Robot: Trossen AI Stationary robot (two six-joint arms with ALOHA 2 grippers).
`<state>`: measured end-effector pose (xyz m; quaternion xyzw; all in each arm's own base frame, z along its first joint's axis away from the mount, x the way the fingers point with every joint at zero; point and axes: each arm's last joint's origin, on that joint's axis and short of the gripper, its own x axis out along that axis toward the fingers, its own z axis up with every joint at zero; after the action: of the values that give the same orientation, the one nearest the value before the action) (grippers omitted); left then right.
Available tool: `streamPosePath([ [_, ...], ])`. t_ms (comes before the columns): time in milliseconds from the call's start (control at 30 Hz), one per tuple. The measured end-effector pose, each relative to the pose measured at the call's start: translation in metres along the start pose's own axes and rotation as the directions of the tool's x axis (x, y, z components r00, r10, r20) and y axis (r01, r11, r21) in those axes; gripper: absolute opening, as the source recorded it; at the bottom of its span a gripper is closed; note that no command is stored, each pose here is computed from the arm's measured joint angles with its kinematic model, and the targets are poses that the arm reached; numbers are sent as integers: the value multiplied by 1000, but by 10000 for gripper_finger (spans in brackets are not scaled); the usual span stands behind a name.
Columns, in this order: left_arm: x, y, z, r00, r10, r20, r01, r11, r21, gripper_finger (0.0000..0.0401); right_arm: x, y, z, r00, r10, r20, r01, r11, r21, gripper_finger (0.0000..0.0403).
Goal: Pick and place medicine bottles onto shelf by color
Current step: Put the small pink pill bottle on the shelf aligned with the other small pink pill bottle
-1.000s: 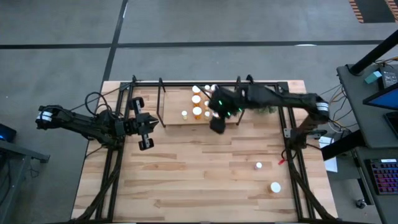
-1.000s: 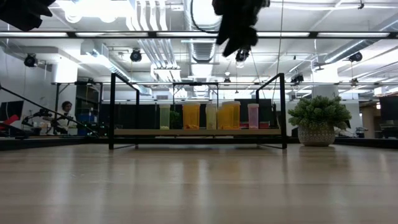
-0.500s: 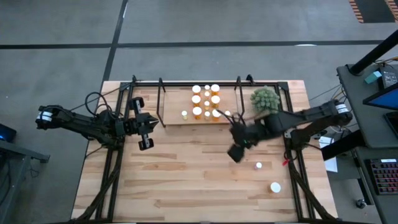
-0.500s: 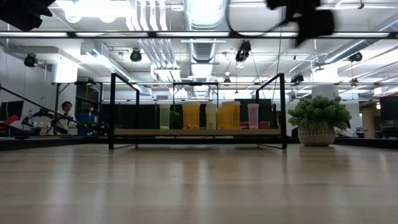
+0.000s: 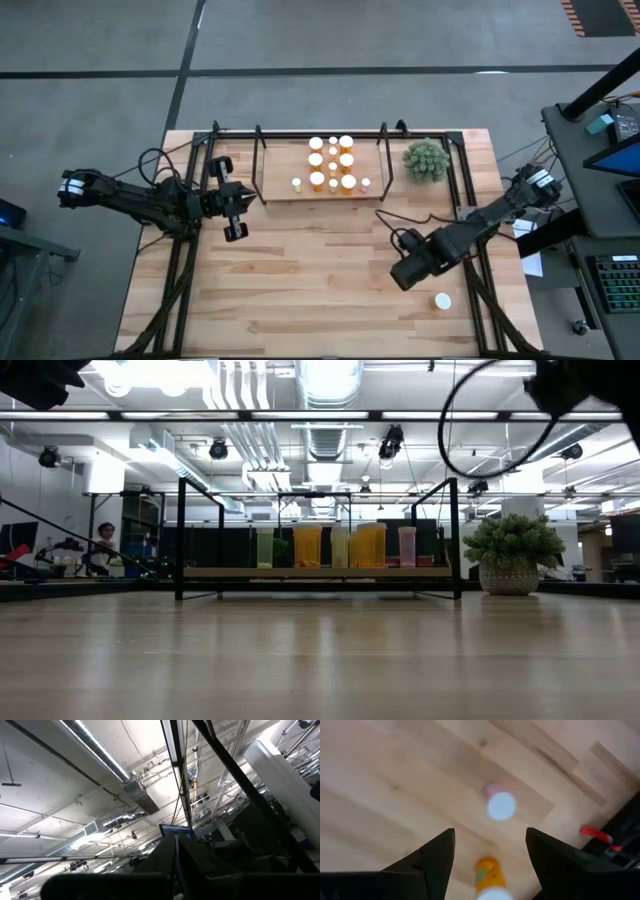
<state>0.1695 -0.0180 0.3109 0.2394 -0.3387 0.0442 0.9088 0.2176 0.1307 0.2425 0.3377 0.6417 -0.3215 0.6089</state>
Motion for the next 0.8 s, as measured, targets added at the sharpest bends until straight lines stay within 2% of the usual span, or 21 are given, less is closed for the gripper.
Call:
streamPosePath([
  [133,0,-1,-2,1000,-4,-26,4,1000,0,2,22,1,1,997,-74,-2,74,997,-11,233],
  [433,0,-2,-3,999,-9,-33,9,1000,0,2,54,3,3,992,-124,-3,124,992,-20,223],
  [800,0,-2,-4,999,-13,-40,13,1000,0,2,57,3,3,994,-113,2,113,993,-22,110],
])
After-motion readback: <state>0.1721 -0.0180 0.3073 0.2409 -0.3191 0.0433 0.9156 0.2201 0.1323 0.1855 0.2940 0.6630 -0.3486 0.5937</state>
